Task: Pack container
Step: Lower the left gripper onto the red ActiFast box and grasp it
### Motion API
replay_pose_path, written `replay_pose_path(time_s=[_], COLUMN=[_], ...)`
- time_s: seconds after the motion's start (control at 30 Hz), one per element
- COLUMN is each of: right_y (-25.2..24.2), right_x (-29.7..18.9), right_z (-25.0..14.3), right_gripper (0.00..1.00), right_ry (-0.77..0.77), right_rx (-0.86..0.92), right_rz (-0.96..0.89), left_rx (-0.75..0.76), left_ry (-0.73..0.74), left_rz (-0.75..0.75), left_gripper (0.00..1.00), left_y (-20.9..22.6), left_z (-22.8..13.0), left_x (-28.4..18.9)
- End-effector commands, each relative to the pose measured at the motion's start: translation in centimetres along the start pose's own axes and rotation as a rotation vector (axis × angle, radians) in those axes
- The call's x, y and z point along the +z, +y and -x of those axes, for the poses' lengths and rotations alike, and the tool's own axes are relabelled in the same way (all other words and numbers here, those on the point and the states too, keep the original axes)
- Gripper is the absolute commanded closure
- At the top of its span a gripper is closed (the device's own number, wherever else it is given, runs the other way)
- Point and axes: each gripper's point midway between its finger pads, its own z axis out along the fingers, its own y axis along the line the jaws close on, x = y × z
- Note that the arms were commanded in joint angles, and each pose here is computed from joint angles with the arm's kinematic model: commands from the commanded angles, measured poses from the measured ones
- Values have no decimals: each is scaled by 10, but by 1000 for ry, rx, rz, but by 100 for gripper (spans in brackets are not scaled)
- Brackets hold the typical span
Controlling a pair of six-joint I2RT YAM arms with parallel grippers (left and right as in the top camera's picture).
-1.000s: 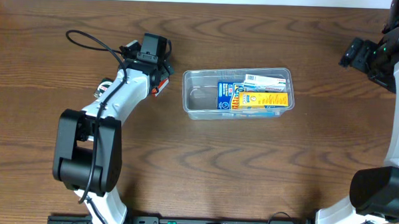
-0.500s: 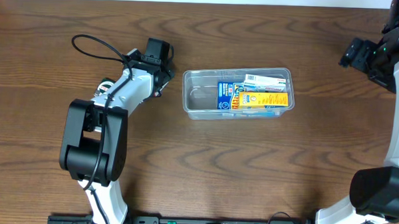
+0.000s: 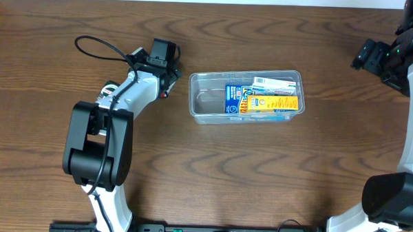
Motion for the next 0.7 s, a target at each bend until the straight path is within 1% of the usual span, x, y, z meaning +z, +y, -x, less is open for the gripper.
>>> replay_pose_path(time_s=[0.0,0.27,0.37,0.5,0.67], right_y=[-3,-3,-3,-3,-3], right_x=[2,2,2,2,2], right_z=[1,1,1,1,1], right_gripper=[1,1,1,1,1], right_ry=[4,4,4,4,4], right_rx=[3,4,3,4,4], right_rz=[-5,-5,-5,-5,-5], left_rx=[0,-12,-39,-110,-116], left_ry=[2,-10,-3,27,82], left_rz=[7,-9,-2,14,2], left_gripper=[2,2,2,2,2], left_y=[0,-4,-1,4,3], left_z=[-1,2,0,-9,-21], left_x=[8,9,9,12,16])
